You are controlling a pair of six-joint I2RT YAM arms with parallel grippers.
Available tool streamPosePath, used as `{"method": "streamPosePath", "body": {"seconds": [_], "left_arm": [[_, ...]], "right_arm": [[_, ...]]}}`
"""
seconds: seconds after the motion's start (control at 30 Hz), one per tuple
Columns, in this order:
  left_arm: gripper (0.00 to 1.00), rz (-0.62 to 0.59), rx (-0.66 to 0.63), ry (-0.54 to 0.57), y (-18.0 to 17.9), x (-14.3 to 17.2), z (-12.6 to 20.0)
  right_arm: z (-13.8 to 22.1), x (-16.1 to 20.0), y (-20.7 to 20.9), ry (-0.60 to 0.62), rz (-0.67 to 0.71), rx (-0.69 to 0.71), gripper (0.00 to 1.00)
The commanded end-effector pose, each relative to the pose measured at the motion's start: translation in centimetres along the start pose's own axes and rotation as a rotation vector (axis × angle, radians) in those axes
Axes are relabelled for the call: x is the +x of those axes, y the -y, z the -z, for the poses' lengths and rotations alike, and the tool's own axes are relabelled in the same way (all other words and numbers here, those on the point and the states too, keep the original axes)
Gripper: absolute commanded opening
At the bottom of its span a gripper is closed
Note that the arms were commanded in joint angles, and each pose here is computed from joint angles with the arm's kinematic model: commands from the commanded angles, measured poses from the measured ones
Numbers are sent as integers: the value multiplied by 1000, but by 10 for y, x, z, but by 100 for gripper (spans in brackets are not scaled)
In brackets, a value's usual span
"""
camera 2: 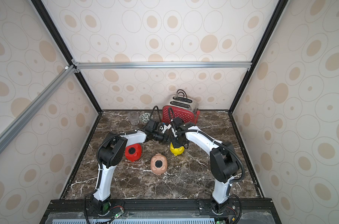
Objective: Close piggy banks
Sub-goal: Screw the knob on the piggy bank.
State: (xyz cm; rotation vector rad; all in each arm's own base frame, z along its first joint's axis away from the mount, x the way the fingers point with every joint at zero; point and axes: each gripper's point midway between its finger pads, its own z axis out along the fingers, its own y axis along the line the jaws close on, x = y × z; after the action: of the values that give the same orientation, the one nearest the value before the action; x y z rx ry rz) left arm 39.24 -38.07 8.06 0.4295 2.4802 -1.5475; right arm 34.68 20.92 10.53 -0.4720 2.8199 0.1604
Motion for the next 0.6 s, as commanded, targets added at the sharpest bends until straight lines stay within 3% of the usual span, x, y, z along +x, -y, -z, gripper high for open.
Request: {"method": "streamPosePath", "body": {"seconds": [0.0, 0.57], "left_arm": [[84, 57, -66, -8, -23, 11, -6], [83, 76, -80, -2, -28, 14, -8]], "right_arm": [[4, 11, 12, -40, -65, 57, 0], [5, 17, 17, -75, -208, 93, 0]]}}
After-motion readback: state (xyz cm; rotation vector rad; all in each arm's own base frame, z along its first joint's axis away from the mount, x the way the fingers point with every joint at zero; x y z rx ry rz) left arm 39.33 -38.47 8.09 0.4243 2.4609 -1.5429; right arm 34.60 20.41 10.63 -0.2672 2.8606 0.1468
